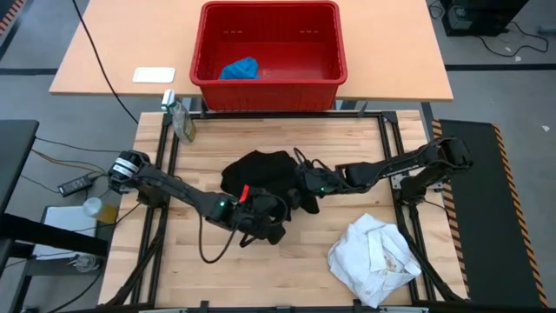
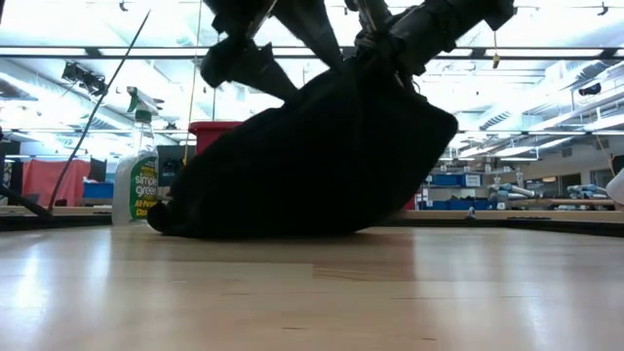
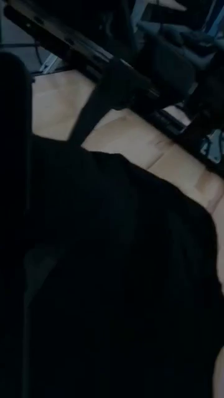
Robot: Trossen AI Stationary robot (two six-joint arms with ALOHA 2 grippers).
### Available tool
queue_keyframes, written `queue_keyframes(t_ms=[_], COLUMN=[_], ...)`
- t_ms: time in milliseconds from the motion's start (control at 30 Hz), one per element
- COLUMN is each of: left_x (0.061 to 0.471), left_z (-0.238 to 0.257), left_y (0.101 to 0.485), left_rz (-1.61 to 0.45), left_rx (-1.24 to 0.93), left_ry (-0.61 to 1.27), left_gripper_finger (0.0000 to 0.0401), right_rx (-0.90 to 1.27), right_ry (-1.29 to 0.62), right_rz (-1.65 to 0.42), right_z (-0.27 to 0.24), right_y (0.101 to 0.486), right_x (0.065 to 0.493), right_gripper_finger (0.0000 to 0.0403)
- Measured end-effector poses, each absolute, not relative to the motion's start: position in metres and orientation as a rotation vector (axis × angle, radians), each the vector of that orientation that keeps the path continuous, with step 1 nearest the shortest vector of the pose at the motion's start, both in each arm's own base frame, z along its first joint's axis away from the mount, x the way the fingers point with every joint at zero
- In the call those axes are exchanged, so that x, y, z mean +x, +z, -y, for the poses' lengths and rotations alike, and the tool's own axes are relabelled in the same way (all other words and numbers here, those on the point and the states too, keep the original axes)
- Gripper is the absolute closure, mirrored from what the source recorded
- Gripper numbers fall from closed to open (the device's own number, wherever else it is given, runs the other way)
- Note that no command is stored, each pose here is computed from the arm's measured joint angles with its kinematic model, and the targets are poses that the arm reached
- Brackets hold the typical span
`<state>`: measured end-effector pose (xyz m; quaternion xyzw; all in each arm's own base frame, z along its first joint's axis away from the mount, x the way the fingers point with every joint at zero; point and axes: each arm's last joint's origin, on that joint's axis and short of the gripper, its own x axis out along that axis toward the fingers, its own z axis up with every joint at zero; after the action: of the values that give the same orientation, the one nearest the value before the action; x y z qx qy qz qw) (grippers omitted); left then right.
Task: Fold laundry
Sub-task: Fold the black shirt
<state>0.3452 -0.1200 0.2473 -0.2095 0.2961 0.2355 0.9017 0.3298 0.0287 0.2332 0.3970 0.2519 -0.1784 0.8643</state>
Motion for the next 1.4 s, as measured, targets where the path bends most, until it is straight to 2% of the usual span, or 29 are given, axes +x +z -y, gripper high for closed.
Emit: queue_keyframes(t_ms=[200, 467, 600, 800, 933, 1000, 1267, 1400], left_x=[0.347, 0.342, 0.342, 0.337, 0.330, 0.331, 0.339, 0.334], left_z=[0.120, 0.100, 0.093, 0.108, 0.120, 0.120, 0.126, 0.138], left_y=[0.253, 0.245, 0.245, 0.270, 0.277, 0.277, 0.286, 0.281], left_rz=[-0.596, -0.728, -0.747, -0.797, -0.794, -0.788, -0.703, -0.665], left_rx=[-0.357, -0.173, -0.160, -0.005, 0.105, 0.072, -0.308, -0.371], left_ry=[0.486, 0.549, 0.566, 0.494, 0.499, 0.502, 0.490, 0.552], left_gripper_finger=[0.0083, 0.0083, 0.0083, 0.0092, 0.0106, 0.0109, 0.0110, 0.0110], right_rx=[0.841, 0.852, 0.840, 0.817, 0.813, 0.821, 0.867, 0.897], right_ry=[-0.359, -0.241, -0.174, -0.194, -0.197, -0.201, -0.255, -0.290], right_rz=[-0.501, -0.490, -0.523, -0.616, -0.603, -0.596, -0.568, -0.513], right_z=[-0.021, -0.026, -0.032, -0.036, -0.035, -0.033, -0.032, -0.029], right_y=[0.237, 0.242, 0.242, 0.237, 0.238, 0.239, 0.239, 0.242], right_x=[0.333, 0.336, 0.336, 0.329, 0.329, 0.329, 0.329, 0.331], right_gripper_finger=[0.0388, 0.0388, 0.0388, 0.0388, 0.0388, 0.0388, 0.0388, 0.0388])
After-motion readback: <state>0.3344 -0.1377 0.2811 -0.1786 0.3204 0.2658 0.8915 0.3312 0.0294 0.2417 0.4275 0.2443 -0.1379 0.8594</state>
